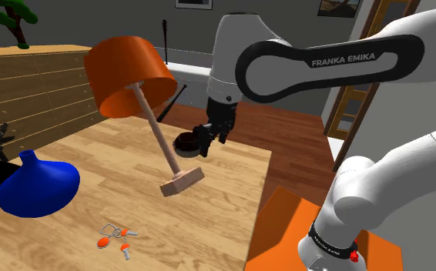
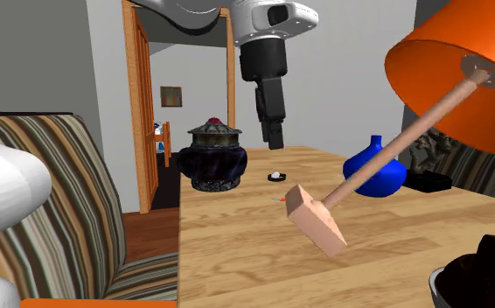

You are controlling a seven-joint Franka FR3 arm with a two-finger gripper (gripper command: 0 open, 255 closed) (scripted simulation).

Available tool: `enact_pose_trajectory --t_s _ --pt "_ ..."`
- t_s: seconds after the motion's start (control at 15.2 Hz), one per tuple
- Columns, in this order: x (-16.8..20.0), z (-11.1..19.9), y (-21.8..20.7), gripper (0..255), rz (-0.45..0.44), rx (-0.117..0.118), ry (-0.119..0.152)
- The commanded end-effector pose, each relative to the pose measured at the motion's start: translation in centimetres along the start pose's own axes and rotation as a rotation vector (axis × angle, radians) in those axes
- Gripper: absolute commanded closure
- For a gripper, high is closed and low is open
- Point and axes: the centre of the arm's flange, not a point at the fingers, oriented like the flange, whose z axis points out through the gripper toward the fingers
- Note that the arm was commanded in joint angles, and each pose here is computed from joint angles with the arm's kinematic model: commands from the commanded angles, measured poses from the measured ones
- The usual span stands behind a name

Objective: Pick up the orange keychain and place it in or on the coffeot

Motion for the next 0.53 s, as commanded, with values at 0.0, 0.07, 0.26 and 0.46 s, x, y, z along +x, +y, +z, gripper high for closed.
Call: enact_pose_trajectory --t_s 0.0,0.07,0.26,0.46 --pt "0.5 1.3 -2.1 0 0.011 0.000 -0.010" --pt "0.7 2.0 -3.3 0 0.016 0.000 -0.015" --pt "1.5 4.0 -6.6 0 0.030 -0.001 -0.030" --pt "2.2 6.1 -9.9 0 0.044 -0.002 -0.045"
